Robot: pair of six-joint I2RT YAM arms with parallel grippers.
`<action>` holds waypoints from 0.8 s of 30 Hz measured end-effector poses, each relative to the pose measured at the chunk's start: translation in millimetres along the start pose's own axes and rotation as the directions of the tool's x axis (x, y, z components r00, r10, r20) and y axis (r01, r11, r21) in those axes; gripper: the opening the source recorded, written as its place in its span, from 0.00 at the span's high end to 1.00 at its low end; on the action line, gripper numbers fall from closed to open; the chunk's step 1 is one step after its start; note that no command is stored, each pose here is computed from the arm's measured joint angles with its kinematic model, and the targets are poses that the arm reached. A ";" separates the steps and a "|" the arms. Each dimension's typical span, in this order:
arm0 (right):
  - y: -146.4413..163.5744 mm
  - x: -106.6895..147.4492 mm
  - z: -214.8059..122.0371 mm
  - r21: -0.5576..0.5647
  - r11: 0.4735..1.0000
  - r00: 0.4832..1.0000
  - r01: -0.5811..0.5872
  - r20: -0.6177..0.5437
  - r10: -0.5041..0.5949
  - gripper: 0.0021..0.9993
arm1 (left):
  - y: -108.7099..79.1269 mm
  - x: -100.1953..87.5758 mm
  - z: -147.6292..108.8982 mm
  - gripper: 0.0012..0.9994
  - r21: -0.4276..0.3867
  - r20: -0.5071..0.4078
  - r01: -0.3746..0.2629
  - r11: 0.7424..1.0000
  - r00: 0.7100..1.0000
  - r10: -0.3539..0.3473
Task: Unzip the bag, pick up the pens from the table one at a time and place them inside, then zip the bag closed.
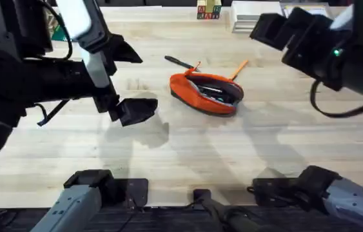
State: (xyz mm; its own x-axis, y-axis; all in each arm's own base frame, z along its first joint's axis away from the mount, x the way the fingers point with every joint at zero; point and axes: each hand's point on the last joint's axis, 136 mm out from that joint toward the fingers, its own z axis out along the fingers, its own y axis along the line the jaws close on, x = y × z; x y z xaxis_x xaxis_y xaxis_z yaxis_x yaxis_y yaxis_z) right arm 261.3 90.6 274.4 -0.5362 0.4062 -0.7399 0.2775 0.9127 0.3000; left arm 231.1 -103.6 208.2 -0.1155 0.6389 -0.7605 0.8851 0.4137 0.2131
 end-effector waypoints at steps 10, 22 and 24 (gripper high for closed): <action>9.9 -0.5 42.4 0.114 0.993 0.999 -0.023 0.045 0.018 0.00 | 0.0 0.0 0.0 0.01 0.000 0.000 0.000 1.000 1.000 0.000; -0.3 10.9 103.2 0.221 0.974 0.998 -0.049 -0.023 0.056 0.00 | 0.0 -0.1 0.0 0.01 0.000 0.000 0.000 1.000 1.000 0.000; -5.2 10.0 112.9 0.225 0.971 0.995 -0.077 -0.042 0.089 0.00 | 0.0 -0.1 0.0 0.01 0.000 0.000 0.000 1.000 1.000 0.000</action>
State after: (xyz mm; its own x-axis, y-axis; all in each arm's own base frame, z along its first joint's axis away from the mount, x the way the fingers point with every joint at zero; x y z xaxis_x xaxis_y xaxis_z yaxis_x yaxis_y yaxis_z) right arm 344.5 84.9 197.4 -0.5422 0.4870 -0.6847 0.4901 0.8452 0.2130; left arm 231.1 -103.6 208.2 -0.1154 0.6387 -0.7607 0.8852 0.4136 0.2130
